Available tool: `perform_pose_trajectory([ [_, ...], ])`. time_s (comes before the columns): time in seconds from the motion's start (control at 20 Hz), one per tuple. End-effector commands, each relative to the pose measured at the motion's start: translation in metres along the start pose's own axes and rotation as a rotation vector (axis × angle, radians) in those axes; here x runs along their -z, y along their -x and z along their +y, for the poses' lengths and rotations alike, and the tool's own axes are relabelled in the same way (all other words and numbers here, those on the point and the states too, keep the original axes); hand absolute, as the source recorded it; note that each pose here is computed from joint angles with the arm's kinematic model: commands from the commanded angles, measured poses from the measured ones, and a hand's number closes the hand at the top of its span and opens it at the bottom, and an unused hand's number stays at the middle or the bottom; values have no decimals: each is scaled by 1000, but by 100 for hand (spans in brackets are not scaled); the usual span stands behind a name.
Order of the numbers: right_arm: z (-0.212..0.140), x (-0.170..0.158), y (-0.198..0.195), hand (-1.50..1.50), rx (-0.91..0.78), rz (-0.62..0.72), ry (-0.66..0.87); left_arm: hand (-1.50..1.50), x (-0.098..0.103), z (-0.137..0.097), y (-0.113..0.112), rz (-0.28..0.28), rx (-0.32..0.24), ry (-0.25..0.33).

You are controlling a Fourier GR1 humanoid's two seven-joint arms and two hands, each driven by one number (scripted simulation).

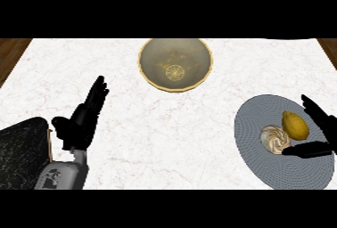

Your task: Pick the lemon from the placemat and place it in the bowl

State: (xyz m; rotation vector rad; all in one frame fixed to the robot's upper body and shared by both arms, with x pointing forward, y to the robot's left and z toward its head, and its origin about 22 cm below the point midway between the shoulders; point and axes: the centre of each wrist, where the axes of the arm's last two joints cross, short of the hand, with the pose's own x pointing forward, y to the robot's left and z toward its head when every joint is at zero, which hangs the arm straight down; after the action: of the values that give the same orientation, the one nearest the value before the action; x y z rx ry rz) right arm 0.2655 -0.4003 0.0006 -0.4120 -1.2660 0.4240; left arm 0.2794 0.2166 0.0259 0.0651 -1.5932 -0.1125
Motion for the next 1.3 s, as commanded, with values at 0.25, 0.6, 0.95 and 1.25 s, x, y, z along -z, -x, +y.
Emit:
perform_pose_trajectory([
  [0.25,21,8,1,150,-179,-130,-139,0,4,2,-2,11,-16,14],
  [0.6,101,19,-42,150,-98,-175,-133,0,-22,-8,7,12,-7,5],
  [0.95,214,36,-162,150,0,-215,-72,0,2,-23,-8,-16,-10,118],
  [1.25,240,25,-254,150,51,-385,101,0,6,-38,-10,-16,-15,152],
])
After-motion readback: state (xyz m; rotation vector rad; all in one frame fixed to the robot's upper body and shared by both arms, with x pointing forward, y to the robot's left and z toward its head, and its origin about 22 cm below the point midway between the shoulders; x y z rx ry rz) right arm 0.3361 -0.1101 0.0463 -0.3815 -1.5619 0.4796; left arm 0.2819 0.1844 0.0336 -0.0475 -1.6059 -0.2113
